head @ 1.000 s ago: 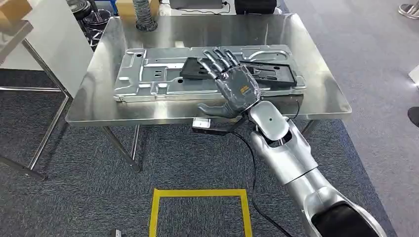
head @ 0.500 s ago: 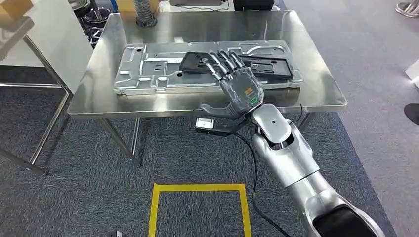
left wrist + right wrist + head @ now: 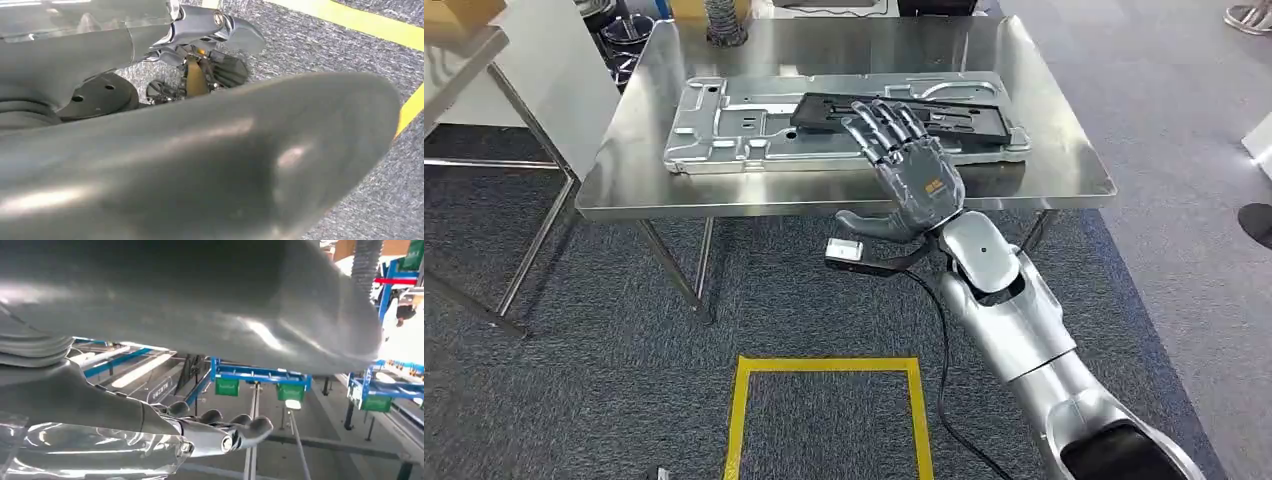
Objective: Take the parts from the cabinet and place them on the table.
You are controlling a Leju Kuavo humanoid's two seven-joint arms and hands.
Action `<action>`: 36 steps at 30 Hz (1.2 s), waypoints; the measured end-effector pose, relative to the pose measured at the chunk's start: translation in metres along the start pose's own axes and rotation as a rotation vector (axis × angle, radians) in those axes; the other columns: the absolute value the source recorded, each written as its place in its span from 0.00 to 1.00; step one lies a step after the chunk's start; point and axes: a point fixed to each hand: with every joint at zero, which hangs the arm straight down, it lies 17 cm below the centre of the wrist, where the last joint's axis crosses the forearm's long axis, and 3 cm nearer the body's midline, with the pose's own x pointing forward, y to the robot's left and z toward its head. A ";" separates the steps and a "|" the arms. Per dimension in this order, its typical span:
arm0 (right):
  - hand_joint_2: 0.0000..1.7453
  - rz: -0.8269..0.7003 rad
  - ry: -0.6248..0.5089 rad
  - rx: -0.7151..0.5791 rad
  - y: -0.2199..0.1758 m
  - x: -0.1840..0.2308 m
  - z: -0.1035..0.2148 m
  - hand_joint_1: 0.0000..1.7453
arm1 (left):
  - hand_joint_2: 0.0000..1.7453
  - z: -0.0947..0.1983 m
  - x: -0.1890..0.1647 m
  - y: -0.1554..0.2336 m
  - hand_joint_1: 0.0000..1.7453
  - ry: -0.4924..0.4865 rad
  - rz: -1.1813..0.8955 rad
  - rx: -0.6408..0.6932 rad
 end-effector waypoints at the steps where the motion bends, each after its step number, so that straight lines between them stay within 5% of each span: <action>1: 0.00 -0.002 0.000 0.000 0.000 0.001 0.000 0.00 | 0.00 0.000 -0.001 0.001 0.00 0.002 -0.001 0.003; 19: 0.00 -0.008 0.003 0.012 0.001 0.001 -0.002 0.00 | 0.00 0.000 0.001 0.001 0.00 -0.008 0.002 0.005; 36: 0.00 -0.142 0.152 0.068 0.042 -0.023 0.048 0.00 | 0.00 0.001 -0.001 0.005 0.00 -0.009 0.010 0.008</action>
